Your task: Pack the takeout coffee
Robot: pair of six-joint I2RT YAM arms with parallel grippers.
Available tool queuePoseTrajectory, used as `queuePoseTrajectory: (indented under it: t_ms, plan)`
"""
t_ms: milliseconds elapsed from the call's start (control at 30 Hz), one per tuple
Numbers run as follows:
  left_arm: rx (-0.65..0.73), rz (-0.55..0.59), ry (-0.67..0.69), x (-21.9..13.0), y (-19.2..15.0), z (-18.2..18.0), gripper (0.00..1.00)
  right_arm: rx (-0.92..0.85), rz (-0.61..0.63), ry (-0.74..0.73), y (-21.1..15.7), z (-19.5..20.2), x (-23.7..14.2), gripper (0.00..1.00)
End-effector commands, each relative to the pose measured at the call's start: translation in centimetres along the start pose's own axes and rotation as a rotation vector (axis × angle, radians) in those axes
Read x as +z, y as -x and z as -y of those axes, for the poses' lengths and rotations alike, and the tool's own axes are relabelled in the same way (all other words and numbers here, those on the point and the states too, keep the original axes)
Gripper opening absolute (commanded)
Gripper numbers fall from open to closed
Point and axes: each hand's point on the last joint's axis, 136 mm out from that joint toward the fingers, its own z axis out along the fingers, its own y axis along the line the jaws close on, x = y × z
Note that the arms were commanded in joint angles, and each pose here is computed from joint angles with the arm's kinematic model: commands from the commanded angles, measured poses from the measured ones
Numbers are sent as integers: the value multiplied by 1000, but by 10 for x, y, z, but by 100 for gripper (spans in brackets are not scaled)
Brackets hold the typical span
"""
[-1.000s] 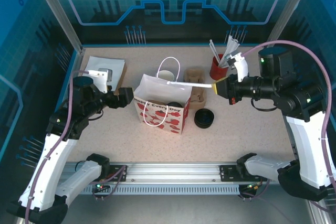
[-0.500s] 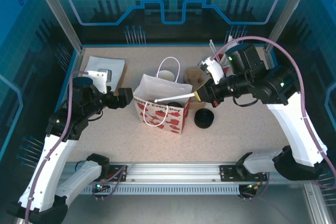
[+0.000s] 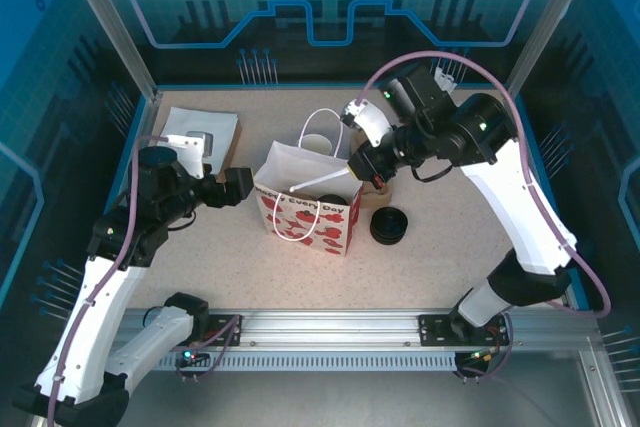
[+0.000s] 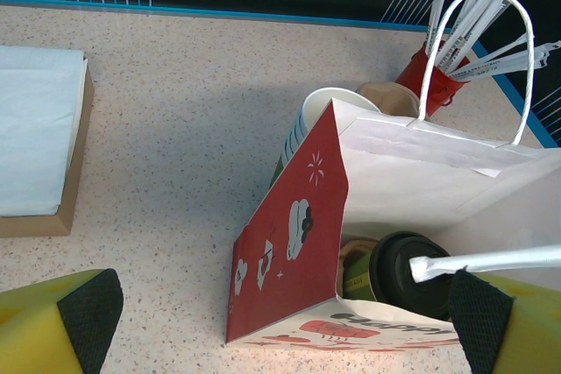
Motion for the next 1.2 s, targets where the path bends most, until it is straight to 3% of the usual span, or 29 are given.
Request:
queuePoseTrajectory:
  t_ms: [0, 1167]
  plan:
    - [12, 4, 21, -3, -1, -4, 99, -48, -37, -14, -1, -2, 3, 1]
    - [9, -10, 23, -1, -5, -5, 99, -154, -257, 25, 19, 9, 128, 2]
